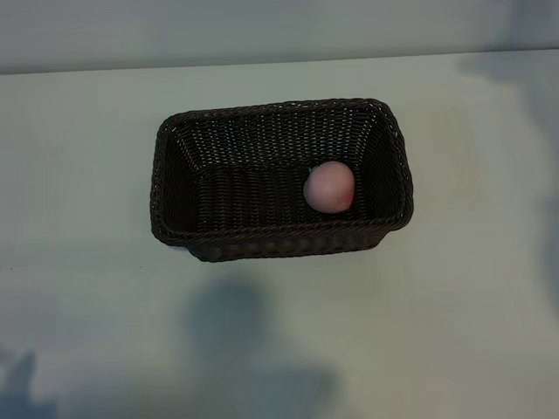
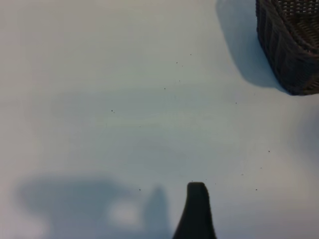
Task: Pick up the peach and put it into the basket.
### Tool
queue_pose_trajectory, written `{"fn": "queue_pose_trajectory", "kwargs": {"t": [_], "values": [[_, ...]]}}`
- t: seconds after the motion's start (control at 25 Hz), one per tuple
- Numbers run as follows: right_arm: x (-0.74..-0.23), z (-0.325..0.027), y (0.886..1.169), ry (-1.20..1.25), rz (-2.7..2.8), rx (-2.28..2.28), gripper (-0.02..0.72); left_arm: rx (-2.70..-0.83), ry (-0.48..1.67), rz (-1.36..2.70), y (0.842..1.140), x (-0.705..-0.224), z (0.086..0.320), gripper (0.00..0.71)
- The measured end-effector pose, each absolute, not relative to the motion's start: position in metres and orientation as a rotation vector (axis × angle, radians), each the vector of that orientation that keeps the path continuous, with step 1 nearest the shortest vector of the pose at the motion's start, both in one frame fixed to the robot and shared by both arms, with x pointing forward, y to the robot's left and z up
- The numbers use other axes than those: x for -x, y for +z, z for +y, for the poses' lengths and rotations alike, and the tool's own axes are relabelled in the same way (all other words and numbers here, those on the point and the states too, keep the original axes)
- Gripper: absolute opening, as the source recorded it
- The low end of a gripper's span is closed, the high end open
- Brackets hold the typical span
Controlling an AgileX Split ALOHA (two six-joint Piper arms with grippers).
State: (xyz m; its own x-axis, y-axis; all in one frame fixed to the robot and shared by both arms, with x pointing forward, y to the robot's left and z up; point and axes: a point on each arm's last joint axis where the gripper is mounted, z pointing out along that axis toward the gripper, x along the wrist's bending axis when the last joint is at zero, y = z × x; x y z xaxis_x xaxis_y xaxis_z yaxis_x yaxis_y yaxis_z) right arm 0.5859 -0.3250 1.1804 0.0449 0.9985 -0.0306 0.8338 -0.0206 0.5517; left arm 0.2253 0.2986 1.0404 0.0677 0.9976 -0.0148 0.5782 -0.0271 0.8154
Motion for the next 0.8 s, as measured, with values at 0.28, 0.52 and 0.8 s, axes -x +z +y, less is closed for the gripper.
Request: {"fn": "queue_pose_trajectory", "kwargs": {"t": [0.28,0.52,0.8], "values": [[-0.475,-0.317,1.229,0.639,1.738,-1.803,0.503,-1.686,0.804,1.584,1.040,-0.225,0.299,0.598],[-0.370,-0.310,1.249,0.762,1.604,-1.685,0.503,-1.686,0.804,1.584,1.040,-0.225,0.299,0.598],[-0.274,-0.310,1.249,0.842,1.394,-1.582,0.503,-1.686,0.805,1.583,1.040,-0.225,0.299,0.598]]}}
